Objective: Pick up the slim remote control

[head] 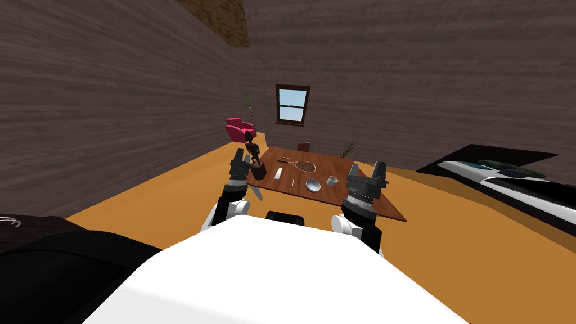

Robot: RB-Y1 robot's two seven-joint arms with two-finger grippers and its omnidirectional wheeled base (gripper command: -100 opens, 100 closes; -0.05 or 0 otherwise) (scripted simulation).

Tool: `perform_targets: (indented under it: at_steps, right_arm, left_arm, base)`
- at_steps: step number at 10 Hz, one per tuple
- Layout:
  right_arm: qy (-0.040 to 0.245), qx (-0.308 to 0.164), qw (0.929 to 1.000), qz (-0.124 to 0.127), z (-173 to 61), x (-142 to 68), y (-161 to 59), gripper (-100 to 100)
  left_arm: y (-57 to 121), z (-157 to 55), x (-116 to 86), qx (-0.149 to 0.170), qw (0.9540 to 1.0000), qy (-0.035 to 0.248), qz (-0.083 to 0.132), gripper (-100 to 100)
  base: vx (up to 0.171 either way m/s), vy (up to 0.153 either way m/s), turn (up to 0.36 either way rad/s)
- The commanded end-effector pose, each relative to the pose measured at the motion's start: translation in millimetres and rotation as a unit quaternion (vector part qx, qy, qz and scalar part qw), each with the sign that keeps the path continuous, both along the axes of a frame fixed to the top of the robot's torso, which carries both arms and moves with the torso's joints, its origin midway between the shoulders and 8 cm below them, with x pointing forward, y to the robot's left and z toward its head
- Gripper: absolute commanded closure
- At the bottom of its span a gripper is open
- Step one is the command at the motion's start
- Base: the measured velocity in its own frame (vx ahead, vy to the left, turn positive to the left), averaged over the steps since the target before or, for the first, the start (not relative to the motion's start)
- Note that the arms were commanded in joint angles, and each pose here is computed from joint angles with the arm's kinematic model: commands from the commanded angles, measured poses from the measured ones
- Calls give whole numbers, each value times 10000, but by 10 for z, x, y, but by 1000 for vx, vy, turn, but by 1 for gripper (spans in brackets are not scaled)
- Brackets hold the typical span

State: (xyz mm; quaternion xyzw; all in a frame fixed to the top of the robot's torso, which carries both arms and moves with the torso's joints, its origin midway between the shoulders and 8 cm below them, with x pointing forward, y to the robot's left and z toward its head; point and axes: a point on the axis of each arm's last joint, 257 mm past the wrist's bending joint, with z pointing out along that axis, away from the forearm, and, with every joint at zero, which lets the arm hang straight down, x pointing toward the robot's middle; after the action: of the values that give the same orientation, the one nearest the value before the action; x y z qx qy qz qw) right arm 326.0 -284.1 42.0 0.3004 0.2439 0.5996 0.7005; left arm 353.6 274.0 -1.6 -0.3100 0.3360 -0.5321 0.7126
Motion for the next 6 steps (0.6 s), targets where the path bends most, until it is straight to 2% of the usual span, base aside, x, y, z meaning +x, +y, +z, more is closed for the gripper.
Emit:
perform_targets:
  at_steps: [1,2,4,6]
  right_arm:
    - [0,0,10000,0,0,0,0,0]
    - [-1,0,10000,0,1,0,0,0]
    - [-1,0,10000,1,1,1,1,0]
    - [-1,1,10000,1,1,1,1,0]
  left_arm:
    - [-97,-39,23,71,9997,24,-235,-100]
    - [-97,-39,23,71,9997,24,-235,-100]
    - [-208,-136,61,82,9986,97,-515,-100]
    - [-342,-311,114,48,9960,248,-857,-100]
  base:
    - [-118,7,18]
    - [-183,-1,6]
    - [-213,16,-6]
    - [-264,-2,-42]
